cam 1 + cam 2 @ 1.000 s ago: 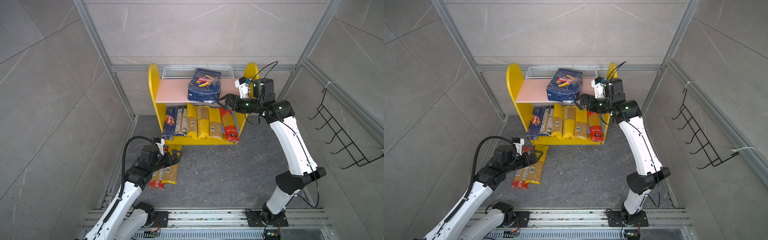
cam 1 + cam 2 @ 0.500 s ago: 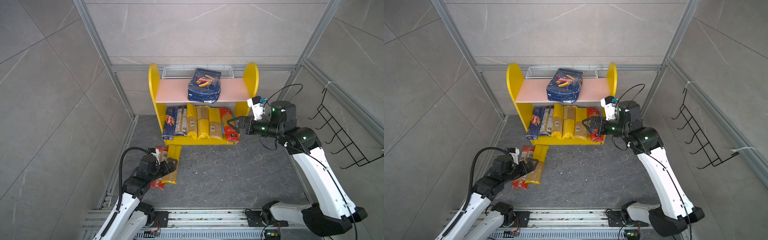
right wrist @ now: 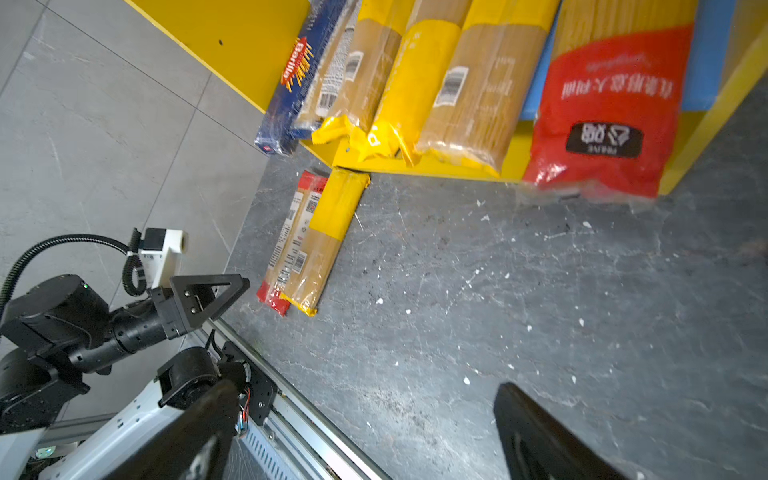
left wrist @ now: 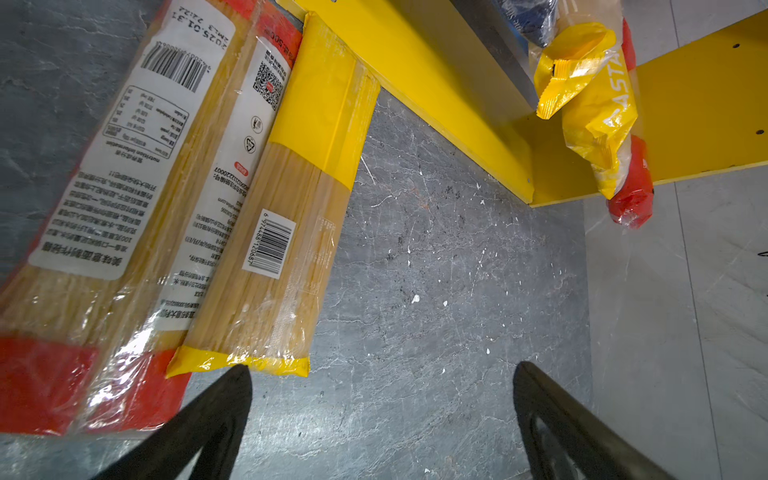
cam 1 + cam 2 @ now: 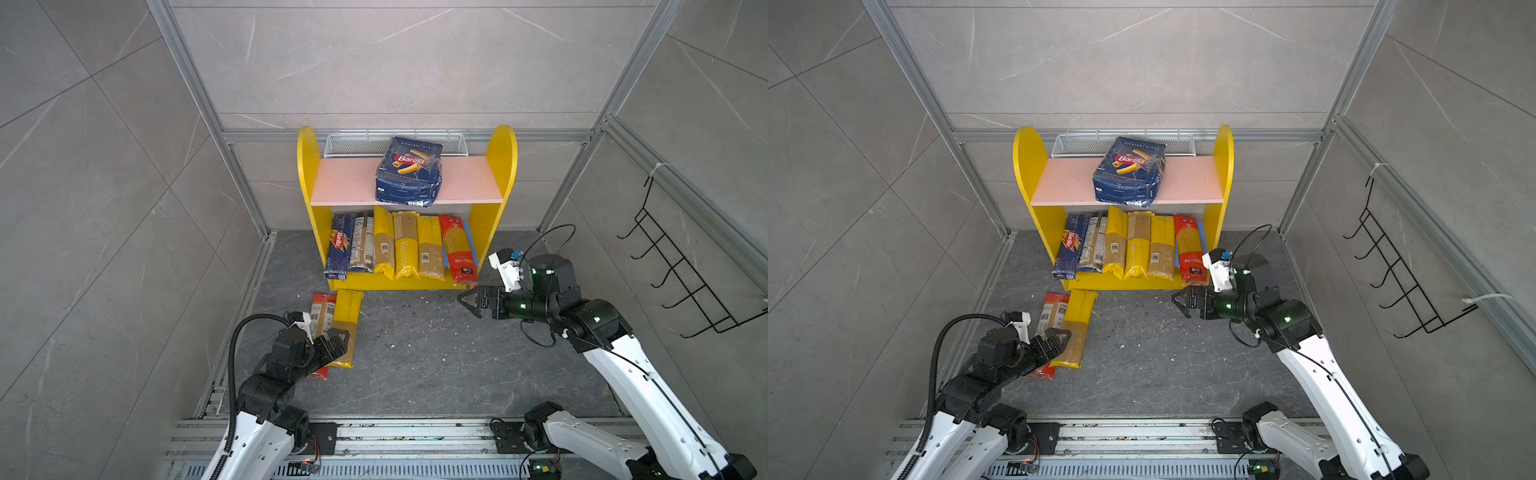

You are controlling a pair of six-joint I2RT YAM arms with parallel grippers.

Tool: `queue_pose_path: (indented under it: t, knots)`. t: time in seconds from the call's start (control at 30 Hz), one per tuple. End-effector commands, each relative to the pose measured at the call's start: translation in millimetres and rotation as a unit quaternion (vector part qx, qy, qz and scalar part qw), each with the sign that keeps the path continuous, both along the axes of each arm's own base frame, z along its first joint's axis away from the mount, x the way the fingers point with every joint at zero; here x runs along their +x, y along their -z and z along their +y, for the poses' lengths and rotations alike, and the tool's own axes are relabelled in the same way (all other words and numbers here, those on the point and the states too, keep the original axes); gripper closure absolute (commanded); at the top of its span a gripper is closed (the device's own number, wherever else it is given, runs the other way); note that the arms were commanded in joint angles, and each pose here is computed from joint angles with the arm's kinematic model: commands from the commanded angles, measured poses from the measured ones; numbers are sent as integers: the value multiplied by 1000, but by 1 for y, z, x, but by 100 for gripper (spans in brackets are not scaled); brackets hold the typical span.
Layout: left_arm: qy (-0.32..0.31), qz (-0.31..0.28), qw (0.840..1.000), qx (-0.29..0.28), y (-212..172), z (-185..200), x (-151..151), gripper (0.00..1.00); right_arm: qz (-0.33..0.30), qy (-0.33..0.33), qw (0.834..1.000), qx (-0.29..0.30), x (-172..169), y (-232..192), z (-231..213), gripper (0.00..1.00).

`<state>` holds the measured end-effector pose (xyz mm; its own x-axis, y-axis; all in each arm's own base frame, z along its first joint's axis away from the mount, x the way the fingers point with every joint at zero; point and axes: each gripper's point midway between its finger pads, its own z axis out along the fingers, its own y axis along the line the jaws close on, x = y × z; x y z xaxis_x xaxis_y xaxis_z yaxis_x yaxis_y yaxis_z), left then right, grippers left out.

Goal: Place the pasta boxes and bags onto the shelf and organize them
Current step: 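Open the right gripper and draw it back down toward the floor bags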

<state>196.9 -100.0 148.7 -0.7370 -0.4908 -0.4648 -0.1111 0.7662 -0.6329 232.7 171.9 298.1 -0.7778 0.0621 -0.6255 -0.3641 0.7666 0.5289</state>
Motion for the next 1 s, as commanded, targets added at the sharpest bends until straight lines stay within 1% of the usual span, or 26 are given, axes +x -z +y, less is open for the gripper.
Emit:
queue_pose_path:
  t: [0.0,0.23,0.4,0.7,0.9,0.97]
  knots:
    - [-5,18,1000,-6,12,1,-4,0,7,3,1000,10,-13,11,-2,2]
    - [-17,31,999,-21,37,0,-6,1,34,1,999,15,-40,46,-9,2]
    - [-19,37,999,-20,47,1,-6,1,55,-1,998,11,-51,70,-11,2]
    - [-16,47,999,-11,55,1,-8,1,86,-4,996,-1,-54,106,-8,2]
    - [-16,57,998,-2,63,3,-9,1,106,-1,994,-22,-49,133,-3,2]
    - [-16,58,998,3,65,4,-9,2,110,-2,993,-38,-48,144,1,2]
